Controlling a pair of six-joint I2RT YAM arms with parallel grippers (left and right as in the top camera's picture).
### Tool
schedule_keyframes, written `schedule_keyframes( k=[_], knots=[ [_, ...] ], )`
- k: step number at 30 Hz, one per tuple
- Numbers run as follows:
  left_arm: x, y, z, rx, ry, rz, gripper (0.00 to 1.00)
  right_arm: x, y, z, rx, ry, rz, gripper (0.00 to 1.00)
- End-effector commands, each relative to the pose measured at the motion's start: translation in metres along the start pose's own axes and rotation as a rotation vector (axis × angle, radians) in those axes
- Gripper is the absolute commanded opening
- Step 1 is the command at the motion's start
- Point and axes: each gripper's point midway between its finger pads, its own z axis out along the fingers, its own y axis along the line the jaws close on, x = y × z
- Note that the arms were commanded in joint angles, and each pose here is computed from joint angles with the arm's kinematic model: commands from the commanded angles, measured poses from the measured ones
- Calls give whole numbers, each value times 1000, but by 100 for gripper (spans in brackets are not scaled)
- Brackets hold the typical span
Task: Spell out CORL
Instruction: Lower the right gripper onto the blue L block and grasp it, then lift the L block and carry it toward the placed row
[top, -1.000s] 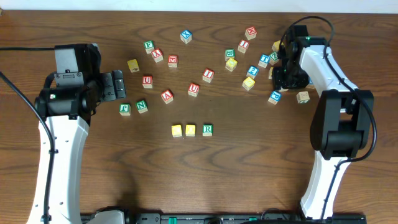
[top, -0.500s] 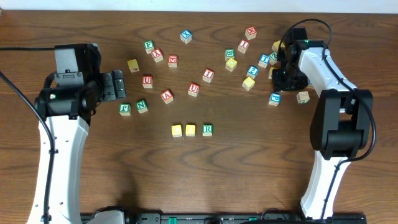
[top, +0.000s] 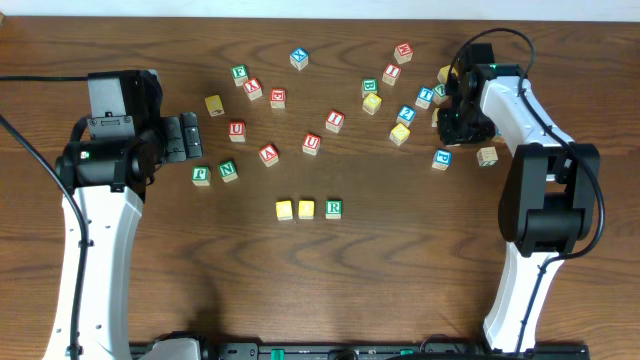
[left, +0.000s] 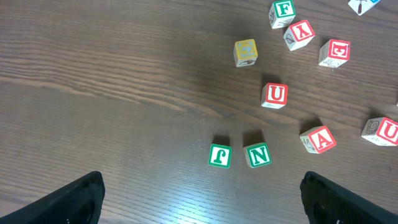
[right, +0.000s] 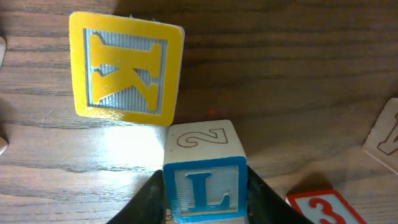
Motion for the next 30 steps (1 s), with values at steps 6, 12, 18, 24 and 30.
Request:
schedule_keyframes(
  k=[6, 12, 18, 24, 30],
  knots=[
    [-1, 0, 1, 4, 2, 3, 99, -4, 2, -12, 5, -29, -14, 25],
    [-1, 0, 1, 3, 2, 3, 99, -4, 2, -12, 5, -30, -14, 25],
    [-1, 0, 1, 3, 2, 3, 99, -6, 2, -12, 4, -38, -13, 24],
    [-1, 0, 1, 4, 2, 3, 99, -9, 3, -15, 4, -51, -14, 24],
    [-1, 0, 1, 4, 2, 3, 99, -15, 2, -34, 3, -97, -12, 24]
  ],
)
